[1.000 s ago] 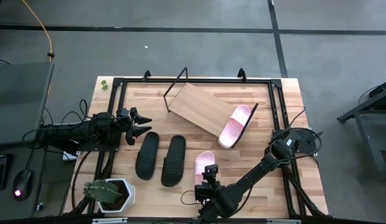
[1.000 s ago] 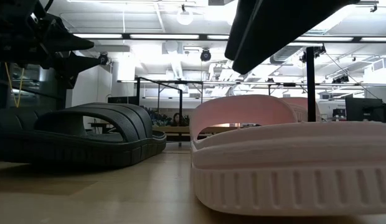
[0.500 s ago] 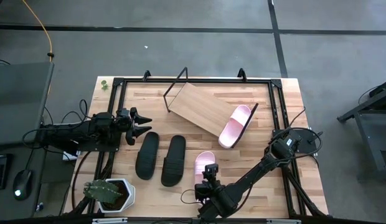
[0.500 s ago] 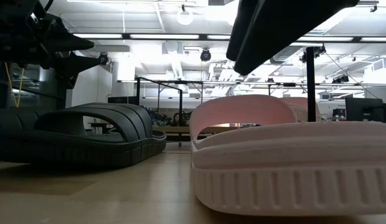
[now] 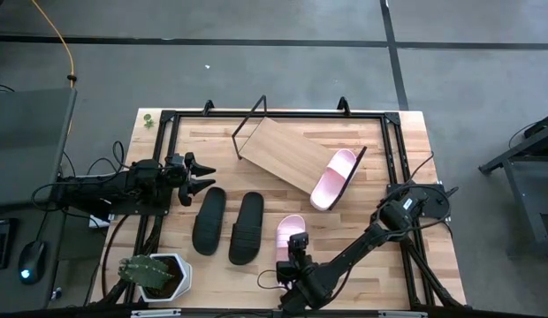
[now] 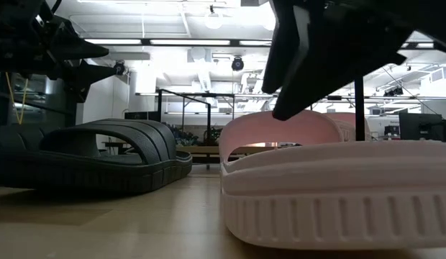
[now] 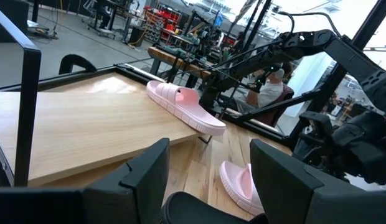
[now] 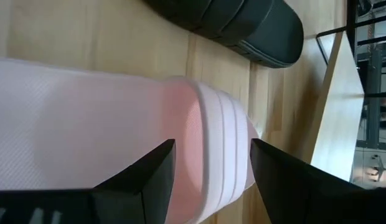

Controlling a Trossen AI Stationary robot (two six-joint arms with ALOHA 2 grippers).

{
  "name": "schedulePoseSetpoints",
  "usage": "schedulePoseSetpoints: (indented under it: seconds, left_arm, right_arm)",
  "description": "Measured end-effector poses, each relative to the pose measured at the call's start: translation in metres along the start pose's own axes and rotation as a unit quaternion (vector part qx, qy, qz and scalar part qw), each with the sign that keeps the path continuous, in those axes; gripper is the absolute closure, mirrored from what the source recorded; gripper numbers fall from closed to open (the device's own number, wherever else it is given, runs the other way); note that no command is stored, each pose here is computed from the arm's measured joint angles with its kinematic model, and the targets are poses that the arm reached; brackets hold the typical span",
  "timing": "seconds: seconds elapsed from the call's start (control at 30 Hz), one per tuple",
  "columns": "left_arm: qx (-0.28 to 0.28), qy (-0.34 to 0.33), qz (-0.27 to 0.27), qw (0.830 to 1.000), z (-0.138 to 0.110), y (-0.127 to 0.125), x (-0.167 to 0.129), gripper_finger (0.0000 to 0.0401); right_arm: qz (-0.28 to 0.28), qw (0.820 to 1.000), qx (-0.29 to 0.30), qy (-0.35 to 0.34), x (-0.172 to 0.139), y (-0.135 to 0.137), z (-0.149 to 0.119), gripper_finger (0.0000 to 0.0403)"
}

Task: Pick and place slides into the shelf
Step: Put the pink slide on the shelf

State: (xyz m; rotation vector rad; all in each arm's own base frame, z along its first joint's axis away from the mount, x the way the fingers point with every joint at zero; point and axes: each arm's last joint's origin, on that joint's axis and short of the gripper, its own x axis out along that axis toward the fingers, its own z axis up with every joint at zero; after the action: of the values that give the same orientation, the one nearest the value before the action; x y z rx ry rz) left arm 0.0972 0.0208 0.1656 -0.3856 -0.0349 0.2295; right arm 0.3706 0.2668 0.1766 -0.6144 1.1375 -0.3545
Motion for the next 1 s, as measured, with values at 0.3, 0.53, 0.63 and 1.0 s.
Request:
schedulePoseSetpoints:
  seconds: [0.3,0.53,0.63,1.0]
  left_arm:
    - [0.0,-0.001,0.001,1.0,0.0,0.0,0.0,0.0196]
    - [0.0,-0.001,0.001,1.0,0.0,0.0,0.0,0.0196]
    - [0.0,-0.001,0.001,1.0,0.0,0.0,0.0,0.0196]
    - [0.0,-0.001,0.001,1.0,0.0,0.0,0.0,0.0196]
  right_arm:
    - [-0.001,1.0,0.003,0.021,0.012,-0.001,0.0,0.0206]
    - [-0.019,0.999,0.018,0.022,0.016,-0.006,0.001,0.0206]
    - [-0.015,0.999,0.015,0.026,0.017,-0.005,0.001,0.0206]
    - [-0.035,0.997,0.003,0.062,0.028,0.001,-0.007,0.0206]
